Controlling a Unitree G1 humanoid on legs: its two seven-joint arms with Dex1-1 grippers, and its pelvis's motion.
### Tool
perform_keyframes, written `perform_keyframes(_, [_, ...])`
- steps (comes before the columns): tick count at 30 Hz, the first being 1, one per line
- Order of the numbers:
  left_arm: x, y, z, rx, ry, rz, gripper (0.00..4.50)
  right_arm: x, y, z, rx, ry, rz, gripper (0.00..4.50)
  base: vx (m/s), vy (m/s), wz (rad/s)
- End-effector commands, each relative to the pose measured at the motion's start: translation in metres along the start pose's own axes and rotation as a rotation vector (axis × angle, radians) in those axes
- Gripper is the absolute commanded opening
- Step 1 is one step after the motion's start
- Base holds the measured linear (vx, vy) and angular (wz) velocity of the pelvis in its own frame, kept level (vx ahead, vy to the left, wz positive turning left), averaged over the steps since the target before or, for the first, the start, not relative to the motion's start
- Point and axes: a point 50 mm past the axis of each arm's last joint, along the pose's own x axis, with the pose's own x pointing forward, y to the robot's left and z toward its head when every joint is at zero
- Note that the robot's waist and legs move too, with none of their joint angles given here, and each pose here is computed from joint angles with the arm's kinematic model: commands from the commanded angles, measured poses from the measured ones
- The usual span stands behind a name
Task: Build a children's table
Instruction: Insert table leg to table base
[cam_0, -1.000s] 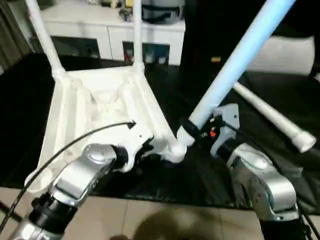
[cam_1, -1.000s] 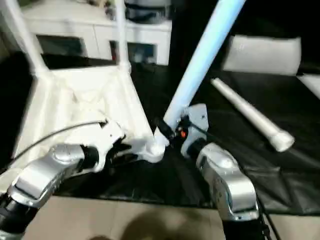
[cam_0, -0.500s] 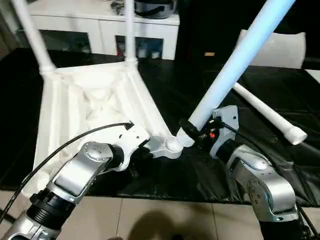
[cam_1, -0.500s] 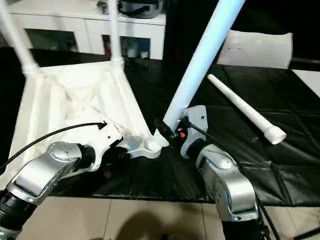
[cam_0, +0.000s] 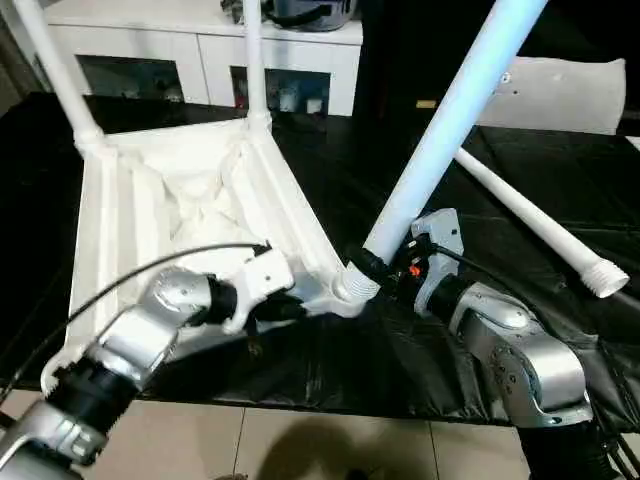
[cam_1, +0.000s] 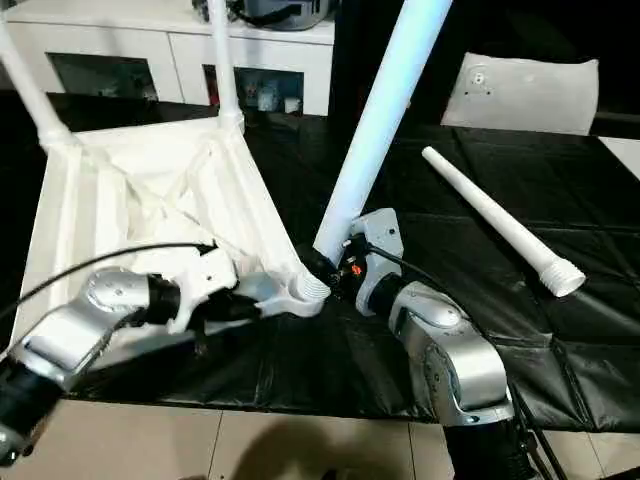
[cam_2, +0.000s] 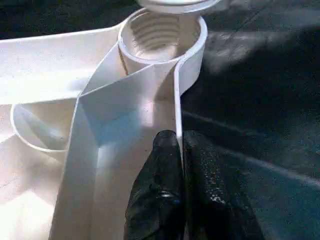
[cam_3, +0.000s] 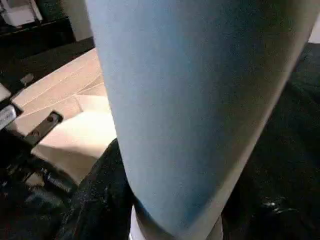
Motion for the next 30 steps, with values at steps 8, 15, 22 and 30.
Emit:
perform_keyframes(8, [-0.014, 0.012, -0.009, -0.031, 0.009, -0.004, 0.00, 0.005, 0.006, 0.005, -0.005, -0.032, 0.039, 1.91, 0.000, 0.000, 0.00])
perform_keyframes(15, [-0.011, 0.017, -0.011, -0.105, -0.017, 0.035, 0.75, 0.006, 0.005, 0.005, -0.008, -0.035, 0.037, 1.91, 0.000, 0.000, 0.00])
perform_keyframes(22, [-0.007, 0.017, -0.015, -0.113, -0.008, 0.030, 1.03, 0.007, 0.006, 0.005, -0.016, -0.034, 0.044, 1.91, 0.000, 0.000, 0.00])
perform_keyframes(30, [-0.005, 0.019, -0.015, -0.095, -0.016, 0.034, 0.69, 0.011, 0.006, 0.005, -0.044, -0.033, 0.043, 1.91, 0.000, 0.000, 0.00])
